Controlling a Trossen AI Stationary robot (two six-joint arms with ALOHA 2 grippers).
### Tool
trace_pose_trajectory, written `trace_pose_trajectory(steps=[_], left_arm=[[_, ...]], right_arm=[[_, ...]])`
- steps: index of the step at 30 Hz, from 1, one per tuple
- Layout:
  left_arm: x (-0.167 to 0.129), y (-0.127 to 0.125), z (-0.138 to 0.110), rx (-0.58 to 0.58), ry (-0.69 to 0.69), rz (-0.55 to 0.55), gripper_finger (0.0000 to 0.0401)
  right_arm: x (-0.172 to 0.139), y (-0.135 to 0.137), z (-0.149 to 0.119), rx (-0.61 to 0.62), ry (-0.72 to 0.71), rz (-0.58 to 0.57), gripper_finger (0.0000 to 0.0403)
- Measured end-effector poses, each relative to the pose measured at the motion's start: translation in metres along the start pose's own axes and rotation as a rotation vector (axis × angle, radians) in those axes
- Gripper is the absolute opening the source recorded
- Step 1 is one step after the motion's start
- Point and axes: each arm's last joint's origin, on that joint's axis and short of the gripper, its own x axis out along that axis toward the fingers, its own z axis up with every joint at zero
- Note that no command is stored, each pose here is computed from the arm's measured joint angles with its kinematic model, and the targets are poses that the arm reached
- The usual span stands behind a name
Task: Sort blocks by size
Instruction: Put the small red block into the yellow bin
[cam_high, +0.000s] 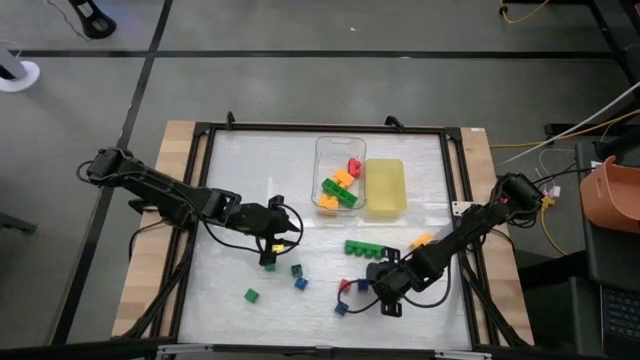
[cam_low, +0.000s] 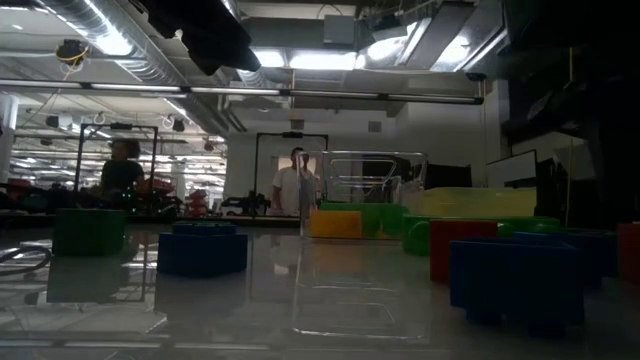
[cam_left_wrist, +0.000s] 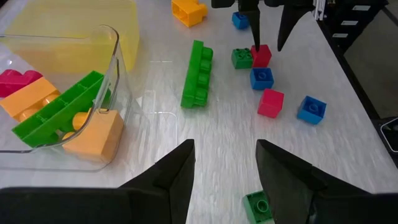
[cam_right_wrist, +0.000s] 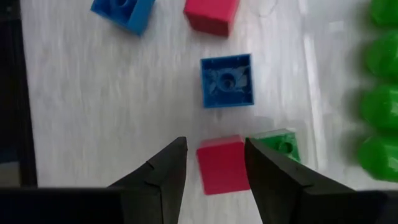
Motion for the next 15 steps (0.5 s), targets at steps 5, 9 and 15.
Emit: trace_pose_trajectory(steps=[5, 9, 15], left_arm=[[0.0, 0.0, -0.0001, 0.001, 0.001, 0.0, 0.0157], [0.0, 0.0, -0.0004, 0.001, 0.003, 0.0, 0.0157], [0.0, 0.0004, -0.0024, 0.005, 0.024, 0.004, 0.0157]], right_arm=[[0.0, 0.0012, -0.0009, 0.002, 0.031, 0.037, 0.0197], [0.0001, 0.0013, -0.0005, -0.023, 0.024, 0.035, 0.024], [0.0002, 0.0004, -0.0004, -0.098, 0.009, 0.01, 0.0274]])
